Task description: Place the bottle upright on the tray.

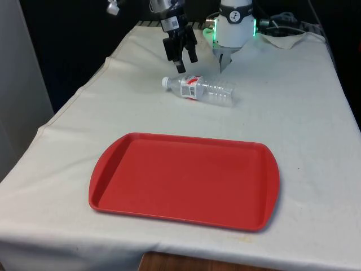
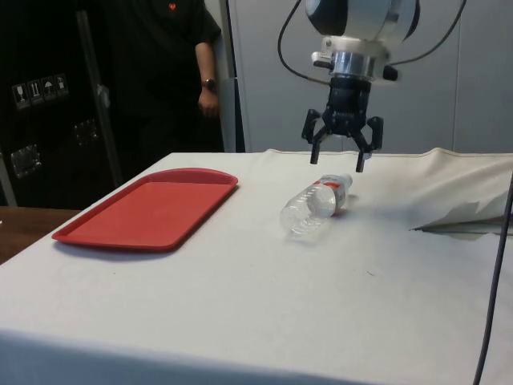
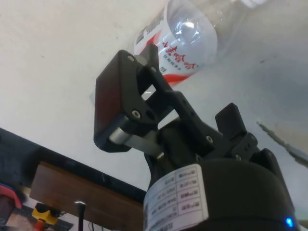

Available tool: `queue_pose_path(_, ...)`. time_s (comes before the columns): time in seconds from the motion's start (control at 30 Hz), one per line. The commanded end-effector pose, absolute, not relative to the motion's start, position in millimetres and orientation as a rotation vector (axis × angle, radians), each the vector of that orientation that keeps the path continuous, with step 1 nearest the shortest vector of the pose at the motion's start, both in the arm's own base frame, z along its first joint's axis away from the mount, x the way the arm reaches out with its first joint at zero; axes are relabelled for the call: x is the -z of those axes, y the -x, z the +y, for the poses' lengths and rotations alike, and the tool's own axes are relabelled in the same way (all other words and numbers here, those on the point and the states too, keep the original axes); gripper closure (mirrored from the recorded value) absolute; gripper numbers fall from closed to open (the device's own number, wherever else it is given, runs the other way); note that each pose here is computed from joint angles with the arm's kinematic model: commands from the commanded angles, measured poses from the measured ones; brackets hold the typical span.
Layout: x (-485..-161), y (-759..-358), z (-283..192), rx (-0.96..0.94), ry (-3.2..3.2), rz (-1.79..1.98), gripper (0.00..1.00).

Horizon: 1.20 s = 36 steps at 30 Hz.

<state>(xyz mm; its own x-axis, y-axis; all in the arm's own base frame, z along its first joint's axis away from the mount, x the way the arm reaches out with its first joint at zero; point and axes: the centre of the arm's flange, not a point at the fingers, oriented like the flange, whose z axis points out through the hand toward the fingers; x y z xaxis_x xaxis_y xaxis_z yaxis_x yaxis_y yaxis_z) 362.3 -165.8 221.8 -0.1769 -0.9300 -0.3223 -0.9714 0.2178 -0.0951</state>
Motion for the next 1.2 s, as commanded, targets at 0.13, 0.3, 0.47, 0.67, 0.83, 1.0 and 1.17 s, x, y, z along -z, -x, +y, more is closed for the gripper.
queue_pose_path(0.13, -220.2, -362.2, -168.7, -0.189, 1.760, 2.202, 0.00)
queue_pose_path(0.3, -222.2, -362.6, -172.7, -0.178, 1.731, 2.215, 0.00)
queue_pose_path(0.47, -223.7, -363.7, -175.6, -0.179, 1.716, 2.220, 0.00)
queue_pose_path(0.67, -226.1, -365.3, -177.8, -0.166, 1.693, 2.226, 0.00)
queue_pose_path(0.83, -226.5, -364.4, -178.9, -0.163, 1.678, 2.228, 0.00)
queue_pose_path(1.0, -225.3, -361.2, -179.2, -0.168, 1.671, 2.232, 0.00)
queue_pose_path(1.17, -223.5, -357.6, -179.7, -0.173, 1.672, 2.235, 0.00)
